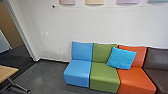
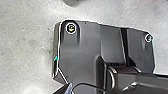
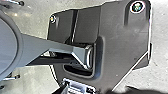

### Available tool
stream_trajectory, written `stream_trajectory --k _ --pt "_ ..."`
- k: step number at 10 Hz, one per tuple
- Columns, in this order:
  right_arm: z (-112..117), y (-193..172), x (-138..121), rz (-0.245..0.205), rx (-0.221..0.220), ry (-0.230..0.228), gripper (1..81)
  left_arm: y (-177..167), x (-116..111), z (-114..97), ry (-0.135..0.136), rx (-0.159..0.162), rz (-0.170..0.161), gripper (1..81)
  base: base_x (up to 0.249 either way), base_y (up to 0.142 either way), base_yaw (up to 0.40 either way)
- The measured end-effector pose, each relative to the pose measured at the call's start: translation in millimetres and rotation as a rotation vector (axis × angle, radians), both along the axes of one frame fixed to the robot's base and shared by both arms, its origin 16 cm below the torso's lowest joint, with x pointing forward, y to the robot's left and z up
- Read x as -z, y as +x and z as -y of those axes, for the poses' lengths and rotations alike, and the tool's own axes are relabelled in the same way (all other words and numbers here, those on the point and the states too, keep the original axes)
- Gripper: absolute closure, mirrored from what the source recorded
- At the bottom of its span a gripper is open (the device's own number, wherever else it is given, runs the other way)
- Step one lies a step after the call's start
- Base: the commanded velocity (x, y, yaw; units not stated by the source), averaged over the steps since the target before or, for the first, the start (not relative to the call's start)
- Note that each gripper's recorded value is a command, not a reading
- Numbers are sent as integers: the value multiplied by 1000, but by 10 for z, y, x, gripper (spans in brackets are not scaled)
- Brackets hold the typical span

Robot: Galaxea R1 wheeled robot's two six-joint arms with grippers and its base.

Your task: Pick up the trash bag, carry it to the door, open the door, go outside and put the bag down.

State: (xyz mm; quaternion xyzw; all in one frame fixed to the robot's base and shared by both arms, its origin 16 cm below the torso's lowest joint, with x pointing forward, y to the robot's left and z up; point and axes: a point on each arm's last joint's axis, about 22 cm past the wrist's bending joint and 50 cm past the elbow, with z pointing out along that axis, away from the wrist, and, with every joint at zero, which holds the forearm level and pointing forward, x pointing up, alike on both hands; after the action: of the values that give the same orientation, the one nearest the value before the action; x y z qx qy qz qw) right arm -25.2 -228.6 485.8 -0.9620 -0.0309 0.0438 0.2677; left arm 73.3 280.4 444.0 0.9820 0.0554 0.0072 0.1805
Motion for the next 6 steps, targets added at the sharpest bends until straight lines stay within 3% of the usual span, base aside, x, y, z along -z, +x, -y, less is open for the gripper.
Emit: stream_trajectory --k 2,4,6 --pt "37 223 -120 19 7 31 10 441 -40 -136 1 -28 25 10 0 0 0" --pt "60 551 -185 58 15 53 10 791 -92 -76 -27 -21 18 10 0 0 0" --pt "46 777 -231 80 27 74 10 1276 -150 -27 -45 -17 42 10 0 0 0"
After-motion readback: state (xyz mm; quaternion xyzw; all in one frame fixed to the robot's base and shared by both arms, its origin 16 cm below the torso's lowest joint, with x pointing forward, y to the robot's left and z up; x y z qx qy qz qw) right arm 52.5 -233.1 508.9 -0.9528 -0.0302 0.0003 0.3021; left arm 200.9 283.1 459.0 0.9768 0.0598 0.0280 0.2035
